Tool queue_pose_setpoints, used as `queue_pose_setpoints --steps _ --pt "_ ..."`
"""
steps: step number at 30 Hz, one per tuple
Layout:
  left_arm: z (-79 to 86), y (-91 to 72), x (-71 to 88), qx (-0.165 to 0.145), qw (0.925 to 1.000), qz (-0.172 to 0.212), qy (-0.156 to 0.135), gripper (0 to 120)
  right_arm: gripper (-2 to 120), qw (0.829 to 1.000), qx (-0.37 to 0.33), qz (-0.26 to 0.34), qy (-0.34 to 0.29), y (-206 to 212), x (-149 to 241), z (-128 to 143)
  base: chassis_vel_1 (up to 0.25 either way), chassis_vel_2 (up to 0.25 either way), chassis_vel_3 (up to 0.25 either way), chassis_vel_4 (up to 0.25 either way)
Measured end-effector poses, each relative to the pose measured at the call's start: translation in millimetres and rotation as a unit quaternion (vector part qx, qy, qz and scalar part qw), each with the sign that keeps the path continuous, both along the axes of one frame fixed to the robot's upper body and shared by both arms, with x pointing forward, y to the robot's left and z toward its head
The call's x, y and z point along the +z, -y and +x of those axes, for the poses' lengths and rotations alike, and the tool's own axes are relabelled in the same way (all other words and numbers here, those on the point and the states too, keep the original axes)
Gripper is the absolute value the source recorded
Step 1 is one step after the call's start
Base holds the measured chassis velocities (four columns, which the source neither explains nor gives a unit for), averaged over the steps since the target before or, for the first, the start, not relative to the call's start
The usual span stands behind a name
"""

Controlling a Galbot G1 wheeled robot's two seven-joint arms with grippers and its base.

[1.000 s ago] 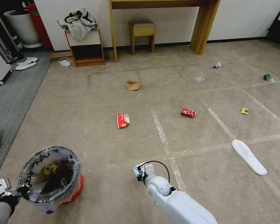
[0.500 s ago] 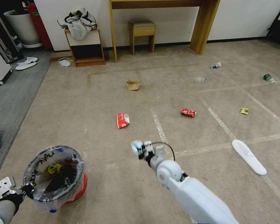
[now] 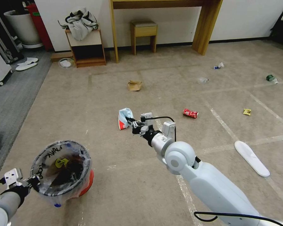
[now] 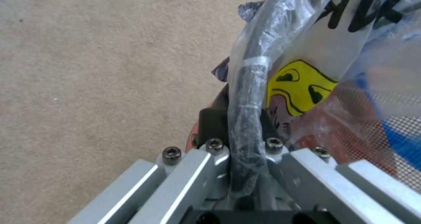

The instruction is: Pick up the trash bin and place the garbage on the floor into it.

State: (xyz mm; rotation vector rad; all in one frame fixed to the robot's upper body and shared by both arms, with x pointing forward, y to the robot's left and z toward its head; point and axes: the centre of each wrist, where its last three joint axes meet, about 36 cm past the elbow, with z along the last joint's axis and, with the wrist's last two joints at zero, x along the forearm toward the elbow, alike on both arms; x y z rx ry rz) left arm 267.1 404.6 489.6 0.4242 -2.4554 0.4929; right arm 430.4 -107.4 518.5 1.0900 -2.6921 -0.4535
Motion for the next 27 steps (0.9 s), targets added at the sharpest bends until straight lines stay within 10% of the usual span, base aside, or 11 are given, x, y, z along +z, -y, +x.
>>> queue_pose_setpoints --steps 16,27 --pt "6.4 2.1 2.5 -0.01 0.9999 0.0 0.004 0 0 0.993 0.12 -0.002 -0.005 -34.5 25.3 -41.0 0.0 0.0 0.0 0.0" --pt "9.0 0.4 5.9 -0.01 0.9999 -0.003 0.01 0 0 0.976 0.202 -0.065 -0.047 -134.8 25.0 -51.2 0.0 0.0 0.0 0.0"
